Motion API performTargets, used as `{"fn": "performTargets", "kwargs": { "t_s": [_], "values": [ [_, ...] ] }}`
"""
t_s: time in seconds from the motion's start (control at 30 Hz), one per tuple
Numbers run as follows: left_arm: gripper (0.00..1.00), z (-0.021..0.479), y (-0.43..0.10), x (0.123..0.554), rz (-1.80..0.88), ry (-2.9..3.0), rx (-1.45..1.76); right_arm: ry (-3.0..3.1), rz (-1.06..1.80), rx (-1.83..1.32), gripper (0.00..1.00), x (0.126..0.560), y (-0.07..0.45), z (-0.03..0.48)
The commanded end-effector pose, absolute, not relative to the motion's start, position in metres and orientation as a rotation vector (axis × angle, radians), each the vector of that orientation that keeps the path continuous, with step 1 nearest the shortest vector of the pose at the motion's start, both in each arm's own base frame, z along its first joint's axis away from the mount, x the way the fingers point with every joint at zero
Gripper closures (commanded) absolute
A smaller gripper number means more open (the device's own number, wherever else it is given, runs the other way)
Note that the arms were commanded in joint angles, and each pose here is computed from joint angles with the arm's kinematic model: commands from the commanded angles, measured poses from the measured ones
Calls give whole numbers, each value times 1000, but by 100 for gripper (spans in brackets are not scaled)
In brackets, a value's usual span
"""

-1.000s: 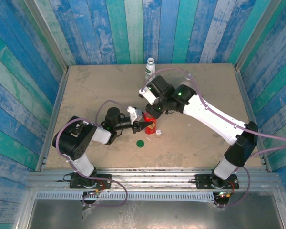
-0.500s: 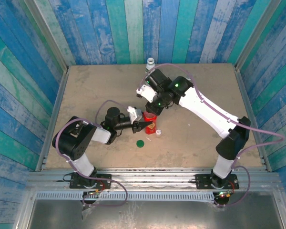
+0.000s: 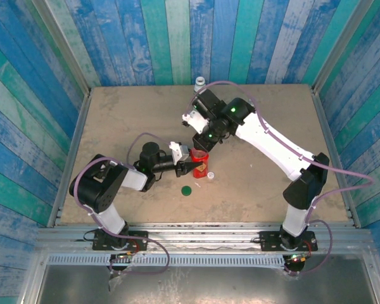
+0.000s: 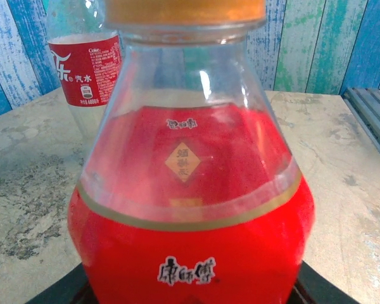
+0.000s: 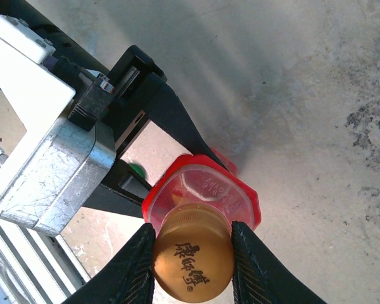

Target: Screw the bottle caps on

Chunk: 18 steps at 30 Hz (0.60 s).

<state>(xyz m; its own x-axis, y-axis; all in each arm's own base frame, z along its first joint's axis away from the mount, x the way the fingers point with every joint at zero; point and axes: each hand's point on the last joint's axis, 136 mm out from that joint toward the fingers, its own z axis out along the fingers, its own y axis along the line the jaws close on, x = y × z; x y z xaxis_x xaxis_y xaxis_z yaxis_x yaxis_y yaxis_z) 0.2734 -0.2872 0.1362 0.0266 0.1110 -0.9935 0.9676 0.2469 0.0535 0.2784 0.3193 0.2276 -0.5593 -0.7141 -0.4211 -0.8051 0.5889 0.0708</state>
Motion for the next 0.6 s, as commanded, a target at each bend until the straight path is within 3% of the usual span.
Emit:
{"fn": "performTargets", "kwargs": {
  "t_s": [0.0,0.07,0.43,0.57],
  "values": [
    [51,121,-287,264,-979,1437,1137,2527,345,-1256,64,266,317,218],
    [51,121,-287,264,-980,1437,1137,2498,345,-1254,59,266,322,224],
    [51,120,-287,263,-984,1441,1140,2494,286,-1218,61,274,320,220],
    [51,120,-287,263,-983,1440,1141,2470,291,-1190,56,276,321,229]
  ]
}}
